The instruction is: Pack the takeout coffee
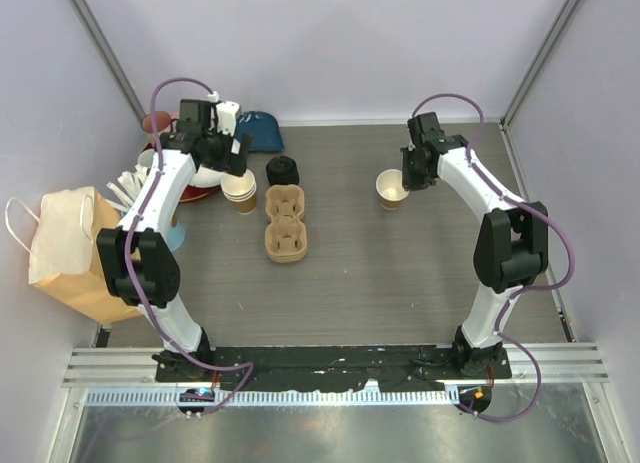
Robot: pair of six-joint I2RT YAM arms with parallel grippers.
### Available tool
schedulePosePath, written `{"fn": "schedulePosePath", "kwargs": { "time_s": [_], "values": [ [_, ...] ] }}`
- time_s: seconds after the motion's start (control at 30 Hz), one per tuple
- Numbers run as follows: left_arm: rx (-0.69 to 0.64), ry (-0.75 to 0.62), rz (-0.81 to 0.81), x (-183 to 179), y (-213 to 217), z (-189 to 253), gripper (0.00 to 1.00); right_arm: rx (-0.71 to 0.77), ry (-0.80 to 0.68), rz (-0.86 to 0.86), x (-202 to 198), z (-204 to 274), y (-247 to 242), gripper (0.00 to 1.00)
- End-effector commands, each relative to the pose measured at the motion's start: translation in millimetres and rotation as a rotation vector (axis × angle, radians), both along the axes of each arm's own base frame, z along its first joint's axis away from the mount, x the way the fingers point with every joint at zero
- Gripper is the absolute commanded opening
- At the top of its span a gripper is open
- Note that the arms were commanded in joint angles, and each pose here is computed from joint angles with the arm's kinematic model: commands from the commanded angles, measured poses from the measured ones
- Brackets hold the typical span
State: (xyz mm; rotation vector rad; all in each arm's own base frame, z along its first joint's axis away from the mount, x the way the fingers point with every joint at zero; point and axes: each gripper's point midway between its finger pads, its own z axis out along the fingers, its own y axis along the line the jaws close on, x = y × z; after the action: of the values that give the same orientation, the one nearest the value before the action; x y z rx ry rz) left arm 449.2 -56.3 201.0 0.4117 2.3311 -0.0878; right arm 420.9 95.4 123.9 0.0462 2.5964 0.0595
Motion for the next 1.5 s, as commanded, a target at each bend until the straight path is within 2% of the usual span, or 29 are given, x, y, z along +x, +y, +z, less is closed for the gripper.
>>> {"fn": "schedulePosePath", "kwargs": {
  "time_s": [0.0, 0.17, 0.23, 0.27, 0.3, 0.37, 0.4, 0.5, 0.7, 0.93, 1.03, 1.07, 1.33, 1.47],
  "values": [
    [-0.012, -0.026, -0.032, 11.1, -2.9, 9.2, 0.95, 0.025, 0.072, 0.018, -1.4, -15.3, -2.1, 0.04],
    [0.005, -0.01, -0.044, 13.1, -1.7, 1.9, 0.92, 0.031, 0.092, 0.005, 5.6, -25.5, -4.5, 0.05],
    [0.012, -0.001, -0.053, 13.3, -1.6, -1.9, 0.88, 0.04, 0.089, 0.013, 7.0, -24.6, -1.7, 0.15],
    [0.014, 0.001, -0.055, 13.1, -1.4, -2.8, 0.83, 0.042, 0.087, 0.014, 7.0, -22.6, -1.4, 0.21],
    [0.016, 0.007, -0.058, 12.4, -1.5, -4.5, 0.81, 0.044, 0.079, 0.013, 7.8, -20.4, -1.2, 0.32],
    [0.021, 0.012, -0.069, 11.8, -1.1, -6.5, 0.76, 0.048, 0.06, 0.012, 8.1, -11.7, -1.8, 0.41],
    [0.026, 0.014, -0.069, 12.3, 0.3, -7.8, 0.74, 0.05, 0.051, 0.012, 8.5, -8.0, -1.8, 0.49],
    [0.038, 0.021, -0.065, 16.2, 5.1, -13.6, 0.69, 0.055, 0.008, 0.012, 8.5, 10.2, -2.3, 0.55],
    [0.076, 0.057, -0.048, 31.3, 11.1, -35.4, 0.61, 0.049, -0.04, 0.014, 6.3, 30.9, -4.9, 0.58],
    [0.11, 0.049, -0.038, 40.7, 17.1, -41.9, 0.55, 0.047, -0.048, 0.015, -2.3, 37.0, -6.5, 0.58],
    [0.122, 0.054, -0.042, 40.8, 18.1, -43.9, 0.42, 0.045, -0.055, 0.016, -4.0, 39.7, -7.9, 0.58],
    [0.121, 0.057, -0.043, 40.1, 17.9, -44.6, 0.34, 0.045, -0.061, 0.015, -4.6, 42.3, -8.3, 0.57],
    [0.114, 0.06, -0.056, 34.3, 16.1, -41.3, 0.03, 0.048, -0.068, 0.021, -7.7, 46.9, -8.3, 0.57],
    [0.099, 0.074, -0.063, 28.9, 14.1, -35.6, 0.0, 0.05, -0.075, 0.022, -10.3, 51.8, -8.6, 0.57]
  ]
}}
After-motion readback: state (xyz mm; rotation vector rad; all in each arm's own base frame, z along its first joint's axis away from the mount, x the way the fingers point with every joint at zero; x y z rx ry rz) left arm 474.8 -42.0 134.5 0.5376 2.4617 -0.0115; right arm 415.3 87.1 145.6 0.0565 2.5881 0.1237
